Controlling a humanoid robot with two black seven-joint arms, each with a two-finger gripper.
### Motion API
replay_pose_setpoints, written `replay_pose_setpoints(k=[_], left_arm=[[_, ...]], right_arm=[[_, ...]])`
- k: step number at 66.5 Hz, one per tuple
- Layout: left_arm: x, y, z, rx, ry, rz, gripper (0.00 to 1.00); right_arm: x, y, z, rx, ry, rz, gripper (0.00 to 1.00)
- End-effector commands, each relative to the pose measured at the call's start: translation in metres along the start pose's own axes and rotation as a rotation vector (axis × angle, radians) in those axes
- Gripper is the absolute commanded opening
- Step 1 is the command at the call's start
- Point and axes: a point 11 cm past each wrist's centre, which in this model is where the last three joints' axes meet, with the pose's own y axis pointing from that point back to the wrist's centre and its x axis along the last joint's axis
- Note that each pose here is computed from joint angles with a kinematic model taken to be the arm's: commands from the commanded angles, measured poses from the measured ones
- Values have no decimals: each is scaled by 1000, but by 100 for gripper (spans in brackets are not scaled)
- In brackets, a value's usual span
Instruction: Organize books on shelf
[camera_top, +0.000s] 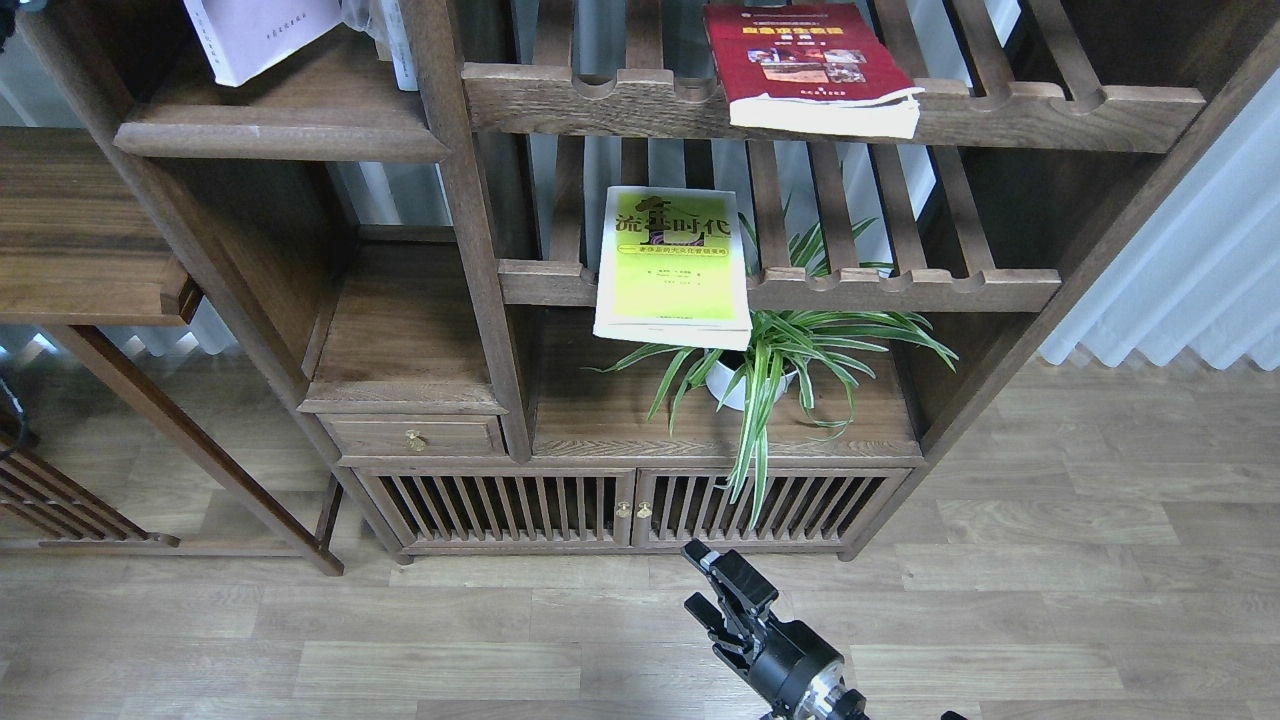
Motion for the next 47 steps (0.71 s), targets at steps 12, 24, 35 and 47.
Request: replay_pose_setpoints(k=[12, 24, 35, 47], left_arm=[[0, 0, 6, -113, 7, 2, 2], [2, -2, -9, -103, 38, 12, 2], [-4, -12, -31, -60, 92, 15, 2], [-7, -21, -40, -6, 124, 36, 5]], right_arm=[[-1, -1, 2, -2, -3, -4, 99], [0, 0, 4, -3, -8, -2, 99], [0, -1, 5, -4, -12, -4, 99], [0, -1, 5, -3, -13, -4, 99]])
